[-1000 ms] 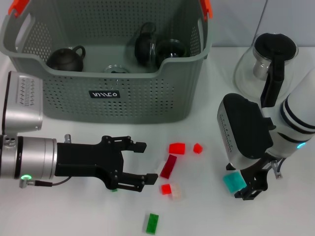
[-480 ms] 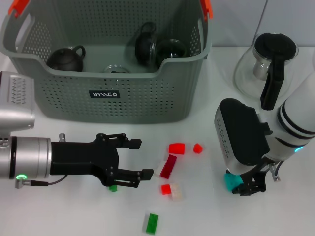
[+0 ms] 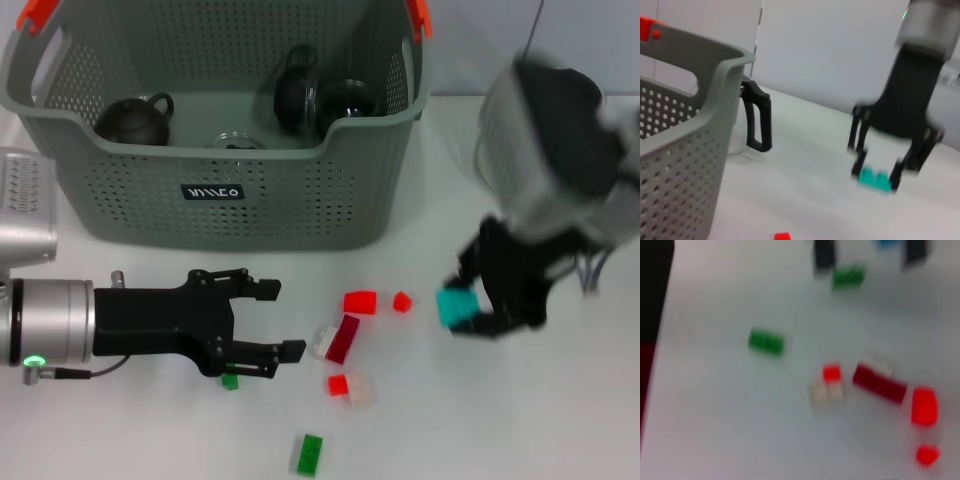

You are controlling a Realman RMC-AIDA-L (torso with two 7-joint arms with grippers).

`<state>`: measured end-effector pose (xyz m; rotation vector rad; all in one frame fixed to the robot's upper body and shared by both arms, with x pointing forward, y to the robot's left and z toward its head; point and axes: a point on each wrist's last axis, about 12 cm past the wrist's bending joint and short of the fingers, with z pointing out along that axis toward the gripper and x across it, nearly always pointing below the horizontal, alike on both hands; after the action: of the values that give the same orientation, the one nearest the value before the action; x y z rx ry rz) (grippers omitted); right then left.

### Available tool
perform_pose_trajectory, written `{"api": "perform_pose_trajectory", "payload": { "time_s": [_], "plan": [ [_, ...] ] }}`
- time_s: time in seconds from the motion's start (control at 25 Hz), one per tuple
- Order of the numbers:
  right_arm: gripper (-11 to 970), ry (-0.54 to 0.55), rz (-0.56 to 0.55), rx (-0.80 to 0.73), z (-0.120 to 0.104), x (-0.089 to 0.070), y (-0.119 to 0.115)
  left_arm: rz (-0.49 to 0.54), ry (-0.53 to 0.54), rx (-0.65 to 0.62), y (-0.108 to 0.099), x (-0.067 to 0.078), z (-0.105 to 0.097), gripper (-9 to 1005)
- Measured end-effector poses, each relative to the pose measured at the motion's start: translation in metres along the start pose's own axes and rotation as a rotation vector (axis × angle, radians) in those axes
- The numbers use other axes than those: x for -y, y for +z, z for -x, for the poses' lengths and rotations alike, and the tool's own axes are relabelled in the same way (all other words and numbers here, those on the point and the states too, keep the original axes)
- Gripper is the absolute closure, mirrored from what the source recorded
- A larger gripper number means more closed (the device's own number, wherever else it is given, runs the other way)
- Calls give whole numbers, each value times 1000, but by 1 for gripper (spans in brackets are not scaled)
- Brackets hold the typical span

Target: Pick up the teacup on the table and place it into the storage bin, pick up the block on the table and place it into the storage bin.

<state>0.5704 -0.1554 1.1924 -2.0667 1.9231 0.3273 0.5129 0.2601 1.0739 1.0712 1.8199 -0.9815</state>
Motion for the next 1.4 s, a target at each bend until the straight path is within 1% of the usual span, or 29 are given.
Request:
{"api": "perform_pose_trajectory", "payload": {
  "time_s": [0.08, 0.2, 0.28, 0.36, 0.44, 0.6, 0.72, 0.84, 0.96, 1.08, 1.2, 1.28, 1.4],
  "plan": [
    [523, 43, -29, 91, 12, 5, -27, 8, 1, 6, -2, -1, -1, 130],
    [523, 104, -113, 230, 31, 18, -65, 12, 9, 9, -2, 0, -2, 130],
    [523, 141, -196, 315, 42, 29, -84, 11, 12, 10, -2, 0, -2, 130],
    [523, 173, -280, 384, 51, 42, -93, 12, 11, 11, -2, 0, -2, 130],
    [522, 202, -360, 443, 61, 57, -94, 12, 11, 11, -2, 0, -3, 130],
    [521, 236, -447, 507, 76, 85, -82, 14, 11, 11, -2, 0, -3, 130],
    [495, 276, -471, 523, 83, 104, -68, 16, 11, 12, -2, 0, -2, 130],
    [455, 313, -463, 496, 81, 117, -53, 26, 8, 20, -5, -2, -2, 130],
    [414, 321, -491, 467, 78, 123, -46, 39, 3, 28, -7, -3, -2, 130],
    [374, 318, -513, 442, 76, 124, -43, 48, 1, 34, -9, -3, -3, 130],
    [312, 310, -528, 459, 74, 122, -49, 53, 1, 37, -10, -4, -2, 130],
    [271, 296, -522, 501, 73, 116, -58, 53, 2, 38, -11, -4, -2, 130],
    [209, 253, -446, 579, 65, 98, -75, 48, 6, 40, -11, -4, 0, 130]
  ]
}}
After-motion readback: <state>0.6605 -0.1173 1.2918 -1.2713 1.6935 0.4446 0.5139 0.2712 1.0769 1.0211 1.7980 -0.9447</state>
